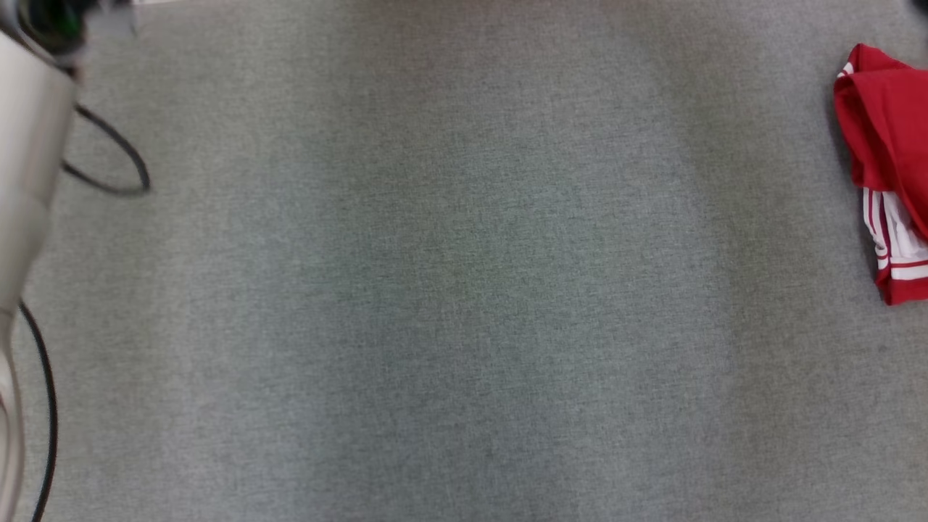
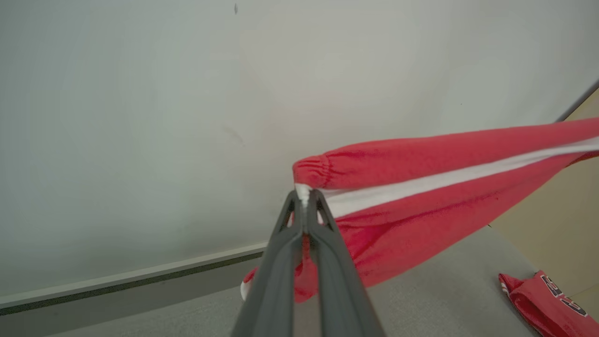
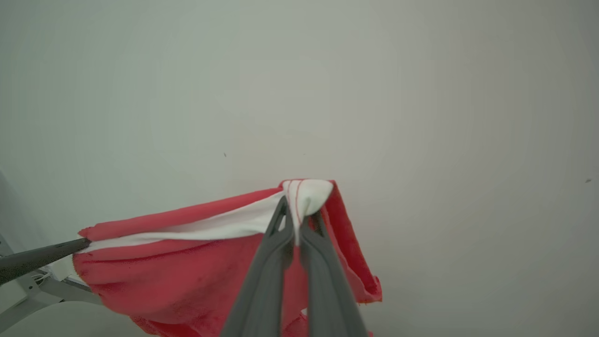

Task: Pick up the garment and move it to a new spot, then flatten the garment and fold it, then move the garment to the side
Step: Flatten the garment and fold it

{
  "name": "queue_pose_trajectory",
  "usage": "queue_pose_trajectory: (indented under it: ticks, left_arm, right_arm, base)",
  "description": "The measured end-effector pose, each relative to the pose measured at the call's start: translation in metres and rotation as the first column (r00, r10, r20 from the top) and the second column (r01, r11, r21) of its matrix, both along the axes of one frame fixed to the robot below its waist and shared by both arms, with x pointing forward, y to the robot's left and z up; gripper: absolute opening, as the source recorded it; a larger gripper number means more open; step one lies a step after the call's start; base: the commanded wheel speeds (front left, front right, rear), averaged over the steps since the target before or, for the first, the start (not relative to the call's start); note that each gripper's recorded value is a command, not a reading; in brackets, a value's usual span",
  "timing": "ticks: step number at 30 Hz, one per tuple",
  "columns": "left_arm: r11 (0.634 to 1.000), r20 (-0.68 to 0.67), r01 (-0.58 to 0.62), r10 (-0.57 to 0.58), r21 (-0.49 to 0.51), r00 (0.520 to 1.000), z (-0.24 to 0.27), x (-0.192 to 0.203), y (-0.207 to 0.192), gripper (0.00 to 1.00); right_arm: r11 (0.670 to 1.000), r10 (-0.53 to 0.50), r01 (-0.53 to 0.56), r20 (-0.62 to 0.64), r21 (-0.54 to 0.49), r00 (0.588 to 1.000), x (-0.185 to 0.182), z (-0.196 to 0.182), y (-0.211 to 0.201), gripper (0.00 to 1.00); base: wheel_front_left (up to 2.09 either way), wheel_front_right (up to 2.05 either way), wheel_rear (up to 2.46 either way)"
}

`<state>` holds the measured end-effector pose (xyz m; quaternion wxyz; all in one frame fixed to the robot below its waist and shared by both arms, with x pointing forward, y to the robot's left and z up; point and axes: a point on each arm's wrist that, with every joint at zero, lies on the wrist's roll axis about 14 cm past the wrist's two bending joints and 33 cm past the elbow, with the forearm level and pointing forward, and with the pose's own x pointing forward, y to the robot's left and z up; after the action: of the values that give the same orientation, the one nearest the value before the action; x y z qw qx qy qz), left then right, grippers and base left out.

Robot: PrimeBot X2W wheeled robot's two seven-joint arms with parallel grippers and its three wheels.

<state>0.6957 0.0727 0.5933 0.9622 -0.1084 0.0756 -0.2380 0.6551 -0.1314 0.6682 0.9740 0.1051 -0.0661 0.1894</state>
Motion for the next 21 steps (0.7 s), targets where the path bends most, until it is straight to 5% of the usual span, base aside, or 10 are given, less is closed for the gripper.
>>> queue_pose_trajectory:
  ticks: [10,17,21]
  left_arm:
    - [0.984,-0.263,0.171,-0.153,0.047,0.953,-0.077,-0.082,-0.008,0.00]
    - [0.958,-0.429,0.286,-0.249,0.023,0.868,-0.104,-0.163,-0.011,0.00]
    - [0.943,-0.509,0.332,-0.276,0.021,0.815,-0.118,-0.206,-0.007,0.00]
  right_arm:
    - [0.998,0.049,-0.063,-0.348,-0.029,0.936,-0.061,-0.117,-0.012,0.00]
    - [0.986,0.104,-0.157,-0.547,-0.052,0.831,-0.132,-0.160,-0.016,0.00]
    - [0.971,0.167,-0.237,-0.655,-0.019,0.737,-0.181,-0.181,-0.006,0.00]
  base:
    - [0.00,0.00,0.00]
    - [0.00,0.00,0.00]
    - [0.00,0.00,0.00]
